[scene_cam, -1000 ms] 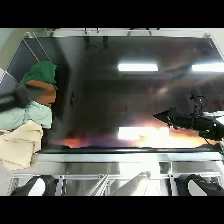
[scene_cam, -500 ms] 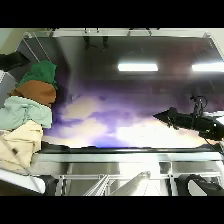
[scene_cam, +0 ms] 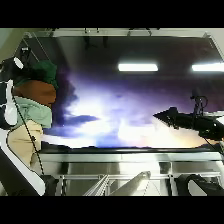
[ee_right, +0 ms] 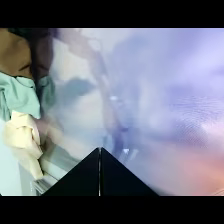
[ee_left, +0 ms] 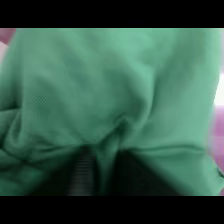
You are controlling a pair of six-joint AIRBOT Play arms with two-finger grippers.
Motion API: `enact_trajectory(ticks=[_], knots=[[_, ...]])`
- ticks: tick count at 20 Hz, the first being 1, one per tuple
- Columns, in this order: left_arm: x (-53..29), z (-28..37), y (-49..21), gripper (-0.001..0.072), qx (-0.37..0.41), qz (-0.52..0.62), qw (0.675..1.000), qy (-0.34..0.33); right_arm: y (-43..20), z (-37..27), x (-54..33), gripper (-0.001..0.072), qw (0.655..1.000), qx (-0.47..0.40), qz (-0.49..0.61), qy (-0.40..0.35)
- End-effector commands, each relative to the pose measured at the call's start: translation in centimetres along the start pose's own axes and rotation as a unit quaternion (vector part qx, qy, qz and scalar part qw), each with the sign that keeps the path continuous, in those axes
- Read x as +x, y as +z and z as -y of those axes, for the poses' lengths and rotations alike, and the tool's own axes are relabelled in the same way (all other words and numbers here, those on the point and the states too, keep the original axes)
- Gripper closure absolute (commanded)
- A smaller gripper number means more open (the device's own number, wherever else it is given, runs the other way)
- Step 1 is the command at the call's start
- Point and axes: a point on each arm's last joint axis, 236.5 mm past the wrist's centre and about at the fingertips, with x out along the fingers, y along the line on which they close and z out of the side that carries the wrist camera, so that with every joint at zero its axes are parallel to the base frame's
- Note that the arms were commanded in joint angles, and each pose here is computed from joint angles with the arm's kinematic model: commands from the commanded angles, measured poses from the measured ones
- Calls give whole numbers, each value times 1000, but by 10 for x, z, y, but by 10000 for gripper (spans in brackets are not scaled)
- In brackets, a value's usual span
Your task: Fold the shirts.
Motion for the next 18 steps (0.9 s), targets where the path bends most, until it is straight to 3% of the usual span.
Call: enact_trajectory(ticks=[1,4,8,10,12,16,17,18], knots=[[-21,17,15,682,-6,8,1000,-19,0,0,0,693,1000,0,0,0],[-127,59,114,682,-34,188,978,-77,0,0,0,693,1000,0,0,0],[-309,173,154,682,0,309,913,-267,0,0,0,693,1000,0,0,0],[-374,242,117,682,47,265,886,-378,-1,-2,0,693,1000,1,-1,4],[-395,287,66,682,107,188,878,-426,-5,-4,0,693,1000,1,-9,8],[-398,353,-15,673,138,29,861,-489,-18,-11,-1,689,999,1,-38,23],[-390,367,-30,416,143,4,856,-496,-20,-12,-1,584,999,0,-43,25],[-381,378,-45,146,145,-21,853,-501,-24,-12,-1,263,998,-2,-50,26]])
